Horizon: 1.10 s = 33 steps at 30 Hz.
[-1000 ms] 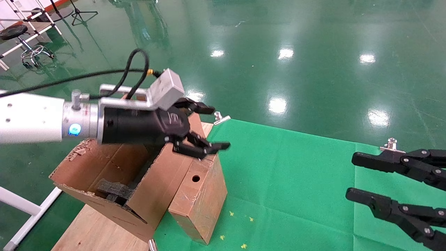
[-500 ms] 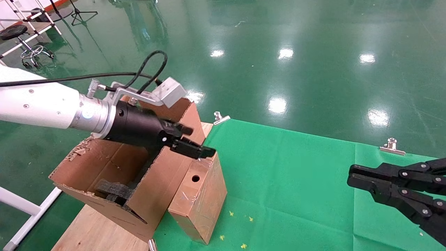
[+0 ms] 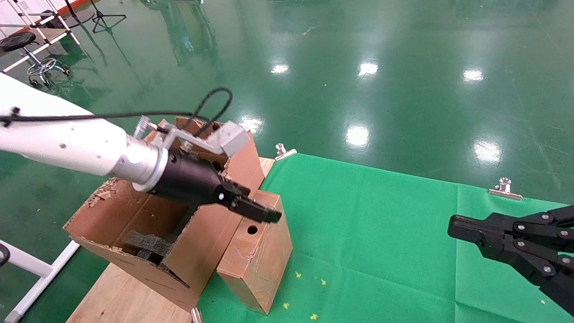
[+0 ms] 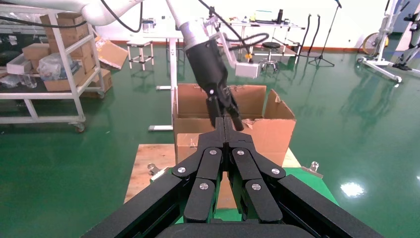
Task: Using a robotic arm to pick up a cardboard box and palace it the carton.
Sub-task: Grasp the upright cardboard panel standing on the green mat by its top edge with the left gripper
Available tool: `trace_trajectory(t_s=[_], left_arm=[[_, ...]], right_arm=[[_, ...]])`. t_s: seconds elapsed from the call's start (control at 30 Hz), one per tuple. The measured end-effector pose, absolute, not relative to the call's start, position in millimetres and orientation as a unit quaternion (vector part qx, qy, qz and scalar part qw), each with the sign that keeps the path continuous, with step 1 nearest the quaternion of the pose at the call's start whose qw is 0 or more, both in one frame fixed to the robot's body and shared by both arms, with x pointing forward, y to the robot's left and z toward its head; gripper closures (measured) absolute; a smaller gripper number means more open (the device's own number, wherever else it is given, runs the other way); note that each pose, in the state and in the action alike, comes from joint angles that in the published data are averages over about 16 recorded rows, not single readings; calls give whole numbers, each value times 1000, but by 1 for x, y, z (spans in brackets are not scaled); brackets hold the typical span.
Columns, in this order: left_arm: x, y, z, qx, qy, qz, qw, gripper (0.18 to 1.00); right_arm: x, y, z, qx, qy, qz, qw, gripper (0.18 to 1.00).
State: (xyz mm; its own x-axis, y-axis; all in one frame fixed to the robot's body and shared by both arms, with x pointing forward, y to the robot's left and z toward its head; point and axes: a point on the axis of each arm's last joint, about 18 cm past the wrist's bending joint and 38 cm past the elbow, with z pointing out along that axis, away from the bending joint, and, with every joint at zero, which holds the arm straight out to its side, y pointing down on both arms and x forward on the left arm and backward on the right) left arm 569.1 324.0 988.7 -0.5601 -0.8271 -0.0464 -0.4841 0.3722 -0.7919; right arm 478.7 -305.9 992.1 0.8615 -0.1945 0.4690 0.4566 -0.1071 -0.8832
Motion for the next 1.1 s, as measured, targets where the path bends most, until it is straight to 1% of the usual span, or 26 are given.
trace_trajectory(t_s=[0.3,0.6,0.83,1.03,1.1], left_arm=[[569,315,966,-395,823,-354,204,183],[566,311,958,-365,846,-335,197,183],[565,312,959,-352,853,-328,203,183],[565,312,960,-353,853,-328,203,184],[565,312,960,-353,852,-328,203,188]], right_arm=[[479,-306,992,-702,-93,-246,662,988],[479,-306,992,-702,-93,-246,662,988],[479,-306,992,-702,-93,-246,662,981],[479,-306,992,-702,-93,-246,662,958],[479,-306,992,-702,-93,-246,662,939]])
